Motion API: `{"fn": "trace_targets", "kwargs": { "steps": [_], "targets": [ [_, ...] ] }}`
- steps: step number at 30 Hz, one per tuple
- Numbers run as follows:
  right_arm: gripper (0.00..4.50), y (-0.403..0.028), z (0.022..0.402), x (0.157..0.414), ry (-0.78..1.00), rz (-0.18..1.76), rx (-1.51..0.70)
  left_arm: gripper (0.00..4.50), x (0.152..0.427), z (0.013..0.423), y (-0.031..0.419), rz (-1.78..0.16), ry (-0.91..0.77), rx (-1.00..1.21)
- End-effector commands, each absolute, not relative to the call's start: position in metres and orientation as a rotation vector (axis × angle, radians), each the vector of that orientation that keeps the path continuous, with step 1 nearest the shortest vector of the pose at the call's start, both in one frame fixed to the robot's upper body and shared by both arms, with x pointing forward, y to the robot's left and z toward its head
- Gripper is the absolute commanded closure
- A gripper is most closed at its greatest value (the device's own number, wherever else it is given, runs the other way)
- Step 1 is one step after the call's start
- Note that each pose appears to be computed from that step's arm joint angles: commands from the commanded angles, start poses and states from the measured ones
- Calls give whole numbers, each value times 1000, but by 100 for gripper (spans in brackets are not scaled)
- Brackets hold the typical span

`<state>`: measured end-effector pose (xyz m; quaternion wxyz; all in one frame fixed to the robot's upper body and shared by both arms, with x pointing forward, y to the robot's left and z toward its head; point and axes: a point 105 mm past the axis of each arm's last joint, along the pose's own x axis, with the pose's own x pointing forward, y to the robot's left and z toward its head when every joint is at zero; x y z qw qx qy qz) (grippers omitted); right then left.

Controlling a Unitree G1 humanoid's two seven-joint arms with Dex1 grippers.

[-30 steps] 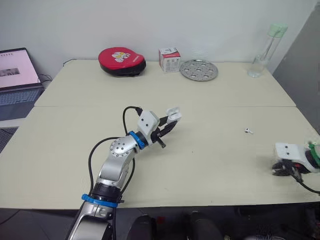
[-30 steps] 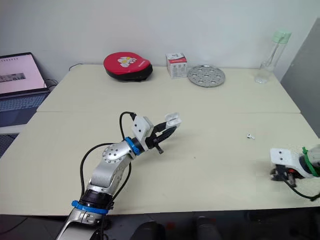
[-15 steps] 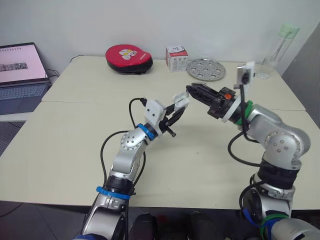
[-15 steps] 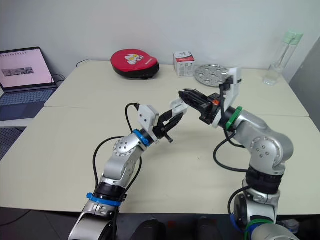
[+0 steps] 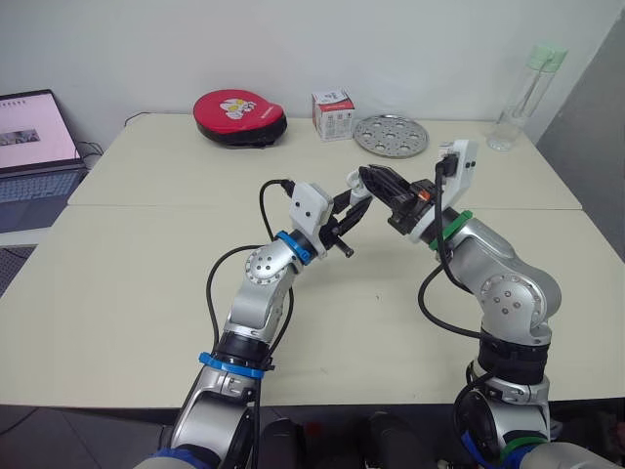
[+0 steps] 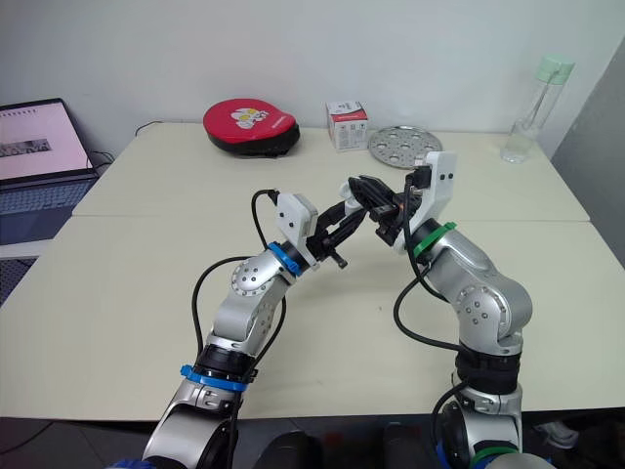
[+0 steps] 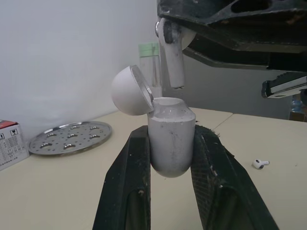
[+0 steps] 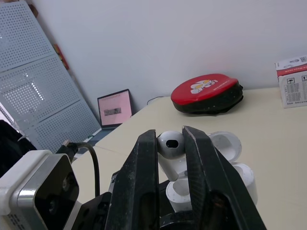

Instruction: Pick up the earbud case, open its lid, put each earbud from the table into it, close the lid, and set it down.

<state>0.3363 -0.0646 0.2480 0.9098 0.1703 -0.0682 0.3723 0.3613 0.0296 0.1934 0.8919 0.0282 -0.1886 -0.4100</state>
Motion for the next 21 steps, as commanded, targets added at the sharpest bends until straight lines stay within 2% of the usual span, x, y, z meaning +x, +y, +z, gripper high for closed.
{"fn": "trace_targets", "kwargs": {
  "steps": [1, 15, 17, 21],
  "targets": [
    [412, -65, 251, 336, -167, 761, 329, 375, 356, 212, 26, -863, -462, 51],
    [412, -64, 233, 342, -131, 714, 334, 375, 353, 217, 23, -873, -472, 41],
    [340, -66, 232, 342, -128, 707, 350, 375, 354, 217, 25, -870, -472, 42],
    [221, -69, 234, 342, -127, 702, 415, 375, 355, 216, 26, -869, -466, 46]
  ]
}}
